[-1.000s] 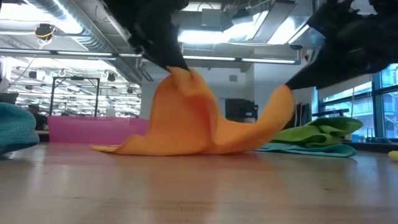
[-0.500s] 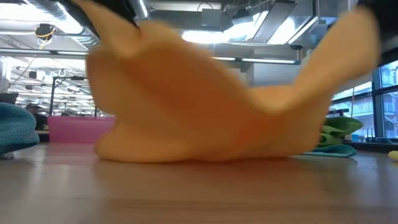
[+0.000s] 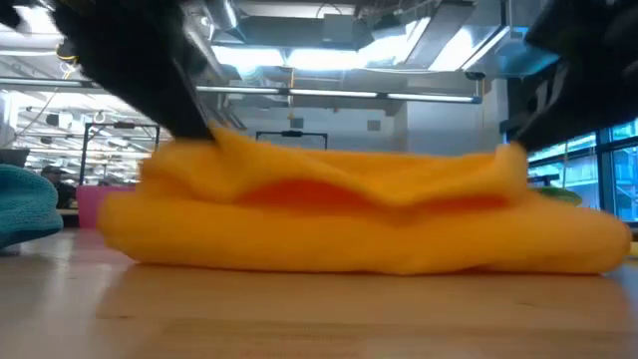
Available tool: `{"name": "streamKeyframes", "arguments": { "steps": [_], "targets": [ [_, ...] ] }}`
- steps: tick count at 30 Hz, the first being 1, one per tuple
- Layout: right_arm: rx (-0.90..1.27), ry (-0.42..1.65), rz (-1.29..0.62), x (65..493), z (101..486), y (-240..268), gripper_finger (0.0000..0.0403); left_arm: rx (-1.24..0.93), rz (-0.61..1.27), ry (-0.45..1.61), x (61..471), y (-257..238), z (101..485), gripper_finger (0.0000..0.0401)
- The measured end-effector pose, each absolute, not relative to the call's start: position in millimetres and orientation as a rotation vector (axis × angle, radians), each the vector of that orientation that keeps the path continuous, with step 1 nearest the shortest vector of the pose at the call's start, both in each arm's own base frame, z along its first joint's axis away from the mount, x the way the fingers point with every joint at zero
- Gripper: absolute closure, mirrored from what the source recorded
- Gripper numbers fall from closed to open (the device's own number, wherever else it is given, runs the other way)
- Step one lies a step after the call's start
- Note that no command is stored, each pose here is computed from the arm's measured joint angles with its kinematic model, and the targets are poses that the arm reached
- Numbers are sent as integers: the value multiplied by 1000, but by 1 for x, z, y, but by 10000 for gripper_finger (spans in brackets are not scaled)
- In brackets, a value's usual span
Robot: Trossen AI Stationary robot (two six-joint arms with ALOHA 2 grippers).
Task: Roll microfiber towels into tight, uniform cylinder then place into a basket
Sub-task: Fold the orange microfiber towel
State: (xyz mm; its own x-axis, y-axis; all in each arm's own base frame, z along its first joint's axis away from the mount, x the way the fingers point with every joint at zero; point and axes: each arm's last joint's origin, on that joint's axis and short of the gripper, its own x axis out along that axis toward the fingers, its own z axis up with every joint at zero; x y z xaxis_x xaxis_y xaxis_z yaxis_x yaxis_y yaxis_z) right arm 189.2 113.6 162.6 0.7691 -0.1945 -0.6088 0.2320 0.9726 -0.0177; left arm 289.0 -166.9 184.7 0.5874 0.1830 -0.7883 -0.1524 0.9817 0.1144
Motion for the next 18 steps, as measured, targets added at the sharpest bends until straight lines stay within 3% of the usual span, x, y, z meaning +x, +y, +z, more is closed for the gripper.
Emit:
{"name": "streamKeyframes", "arguments": {
  "steps": [7, 18],
  "targets": [
    [74, 791, -292, 199, 138, 103, 403, -166, 45, 972, 303, -133, 162, 401],
    [24, 902, -340, 211, 109, 94, 383, -197, 132, 991, 306, -103, 151, 401]
  ]
}}
